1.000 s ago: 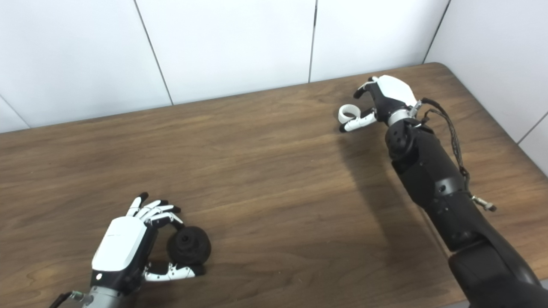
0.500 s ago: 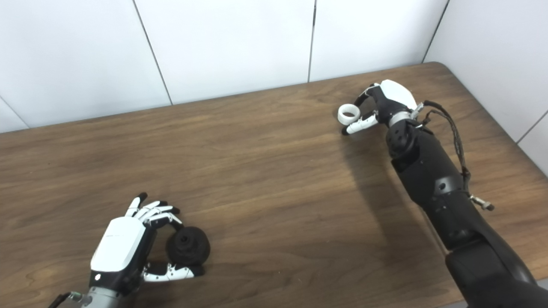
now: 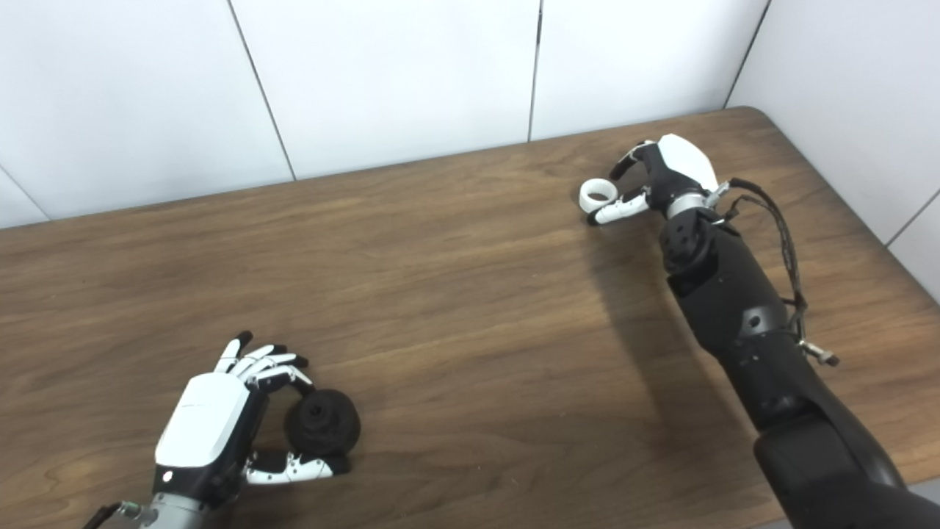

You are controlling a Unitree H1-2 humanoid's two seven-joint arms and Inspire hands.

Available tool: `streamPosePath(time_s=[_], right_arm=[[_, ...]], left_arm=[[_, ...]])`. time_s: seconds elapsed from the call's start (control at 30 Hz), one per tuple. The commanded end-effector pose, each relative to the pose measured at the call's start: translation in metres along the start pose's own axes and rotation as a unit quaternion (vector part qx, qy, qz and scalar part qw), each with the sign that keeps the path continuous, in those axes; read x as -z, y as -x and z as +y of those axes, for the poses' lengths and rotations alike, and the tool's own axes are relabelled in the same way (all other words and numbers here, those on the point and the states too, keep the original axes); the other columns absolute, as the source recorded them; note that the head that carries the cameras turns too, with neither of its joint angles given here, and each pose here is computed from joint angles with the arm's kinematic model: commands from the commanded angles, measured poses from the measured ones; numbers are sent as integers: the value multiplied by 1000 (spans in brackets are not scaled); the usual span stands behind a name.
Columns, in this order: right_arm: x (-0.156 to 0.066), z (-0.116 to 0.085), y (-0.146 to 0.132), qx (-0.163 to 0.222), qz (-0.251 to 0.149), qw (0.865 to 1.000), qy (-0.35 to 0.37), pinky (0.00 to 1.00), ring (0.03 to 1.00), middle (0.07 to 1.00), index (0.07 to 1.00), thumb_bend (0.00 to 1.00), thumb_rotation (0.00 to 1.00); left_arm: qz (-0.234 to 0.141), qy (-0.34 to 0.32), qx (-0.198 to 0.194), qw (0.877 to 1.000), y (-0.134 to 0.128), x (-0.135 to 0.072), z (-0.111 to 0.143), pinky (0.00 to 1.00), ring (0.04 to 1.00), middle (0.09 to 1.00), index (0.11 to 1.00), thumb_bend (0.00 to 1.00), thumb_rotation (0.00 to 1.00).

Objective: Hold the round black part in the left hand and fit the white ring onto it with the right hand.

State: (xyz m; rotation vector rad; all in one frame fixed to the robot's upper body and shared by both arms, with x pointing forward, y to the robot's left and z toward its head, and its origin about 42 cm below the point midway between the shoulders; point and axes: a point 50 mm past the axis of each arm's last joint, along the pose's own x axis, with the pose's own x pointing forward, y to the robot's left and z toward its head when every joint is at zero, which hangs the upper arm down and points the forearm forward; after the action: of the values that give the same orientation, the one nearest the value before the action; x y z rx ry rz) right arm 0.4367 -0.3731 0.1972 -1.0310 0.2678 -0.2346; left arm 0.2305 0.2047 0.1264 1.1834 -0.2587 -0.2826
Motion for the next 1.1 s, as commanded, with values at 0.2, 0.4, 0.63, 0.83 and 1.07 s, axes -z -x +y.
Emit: streamPosePath(time_s=[0.2, 0.4, 0.63, 0.83, 1.07], right_arm=[[-19, -29, -13, 44, -22, 999, -18, 995, 975, 902, 611, 865, 245], [-21, -29, -12, 36, -19, 999, -23, 974, 980, 901, 621, 852, 267], [-17, -26, -13, 36, -13, 999, -14, 937, 954, 874, 607, 856, 242], [-14, -27, -11, 40, -13, 999, -18, 998, 957, 872, 540, 691, 187], [-12, -25, -9, 46, -21, 999, -3, 906, 878, 788, 485, 526, 140]], left_arm=[[13, -22, 20, 999, 7, 10, -2, 1000, 857, 766, 484, 523, 52], [15, -21, 21, 999, 7, 9, -2, 1000, 860, 768, 484, 523, 52], [12, -20, 20, 1000, 7, 9, -2, 1000, 859, 768, 484, 523, 52], [14, -22, 22, 999, 6, 7, -1, 1000, 858, 766, 484, 523, 52], [16, -23, 20, 999, 6, 7, -1, 1000, 858, 765, 484, 523, 53]])
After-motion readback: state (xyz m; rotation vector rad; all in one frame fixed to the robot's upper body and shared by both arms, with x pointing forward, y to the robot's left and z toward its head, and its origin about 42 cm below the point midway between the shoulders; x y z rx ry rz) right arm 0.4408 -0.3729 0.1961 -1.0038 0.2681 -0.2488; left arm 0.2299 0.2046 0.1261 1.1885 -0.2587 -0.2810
